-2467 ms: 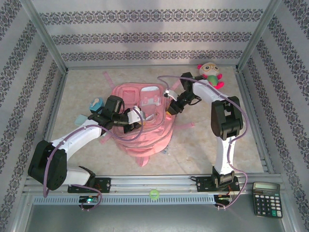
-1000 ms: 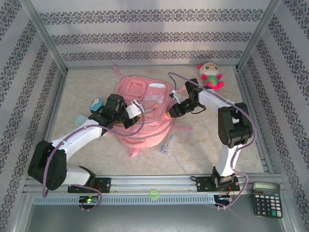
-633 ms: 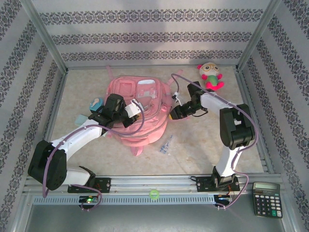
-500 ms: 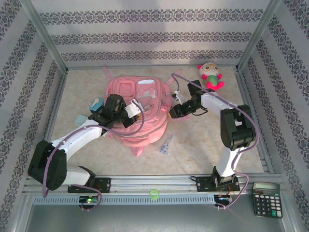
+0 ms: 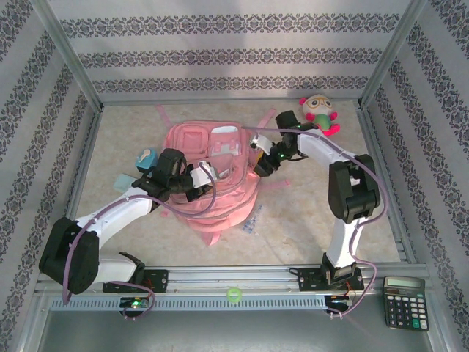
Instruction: Pack books, pencil case, and school supplies into a backpack
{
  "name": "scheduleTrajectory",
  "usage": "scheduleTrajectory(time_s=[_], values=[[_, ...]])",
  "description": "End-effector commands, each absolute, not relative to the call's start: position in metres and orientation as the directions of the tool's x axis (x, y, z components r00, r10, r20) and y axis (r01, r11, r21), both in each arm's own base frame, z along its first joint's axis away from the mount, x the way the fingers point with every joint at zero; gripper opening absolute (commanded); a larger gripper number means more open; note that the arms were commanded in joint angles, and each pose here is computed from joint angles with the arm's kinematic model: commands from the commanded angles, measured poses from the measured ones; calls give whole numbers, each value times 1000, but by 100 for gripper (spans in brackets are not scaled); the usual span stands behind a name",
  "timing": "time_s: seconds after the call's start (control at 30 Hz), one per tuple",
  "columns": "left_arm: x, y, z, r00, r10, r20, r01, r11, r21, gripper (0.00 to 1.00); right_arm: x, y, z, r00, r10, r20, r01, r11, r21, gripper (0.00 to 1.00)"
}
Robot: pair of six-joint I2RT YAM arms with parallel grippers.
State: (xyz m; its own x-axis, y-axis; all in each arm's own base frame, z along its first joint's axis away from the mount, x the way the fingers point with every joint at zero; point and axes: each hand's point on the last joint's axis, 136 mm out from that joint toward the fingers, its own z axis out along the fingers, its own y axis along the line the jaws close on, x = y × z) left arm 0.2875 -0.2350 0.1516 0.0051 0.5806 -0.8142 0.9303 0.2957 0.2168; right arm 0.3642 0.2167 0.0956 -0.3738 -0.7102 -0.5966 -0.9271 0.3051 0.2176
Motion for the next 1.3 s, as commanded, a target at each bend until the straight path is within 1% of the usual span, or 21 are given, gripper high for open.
scheduleTrajectory(time_s=[0.0, 0.1, 0.2, 0.27, 0.37, 0.47, 0.57, 0.73, 0.8, 0.9, 1.1, 1.23, 1.27], values=[[281, -247, 184, 166, 495, -853, 929, 213, 304, 0, 354, 218, 83, -247, -778, -578, -968, 174, 179, 56], [276, -248, 185, 179, 490, -853, 933, 191, 305, 0, 365, 221, 79, -230, -780, -582, -973, 182, 140, 55], [273, -247, 185, 184, 491, -851, 934, 181, 307, 0, 373, 224, 82, -229, -764, -604, -973, 183, 138, 55], [272, -246, 184, 184, 495, -849, 934, 181, 307, 0, 373, 226, 87, -222, -746, -627, -975, 163, 151, 55], [271, -245, 182, 183, 500, -846, 934, 179, 308, 0, 363, 230, 95, -192, -725, -661, -980, 104, 171, 53], [271, -245, 180, 179, 504, -845, 935, 180, 305, 0, 348, 233, 107, -160, -691, -705, -981, 34, 190, 47], [272, -245, 179, 177, 505, -845, 935, 181, 304, 0, 339, 234, 113, -170, -678, -716, -975, 11, 221, 43], [274, -245, 181, 179, 505, -844, 933, 186, 308, 0, 333, 230, 116, -236, -672, -702, -955, 26, 296, 37], [274, -245, 180, 177, 507, -844, 933, 187, 307, 0, 334, 229, 119, -280, -657, -700, -940, 42, 337, 31], [275, -245, 181, 174, 503, -846, 932, 192, 306, 0, 337, 228, 118, -320, -647, -692, -929, 70, 364, 25], [275, -246, 183, 173, 493, -853, 932, 199, 304, 0, 351, 228, 110, -369, -657, -657, -916, 138, 376, 34], [276, -245, 184, 174, 492, -853, 930, 202, 307, 0, 356, 229, 106, -386, -667, -637, -909, 159, 384, 33], [276, -246, 184, 174, 492, -853, 930, 202, 306, 0, 355, 230, 105, -385, -671, -633, -909, 158, 385, 36]])
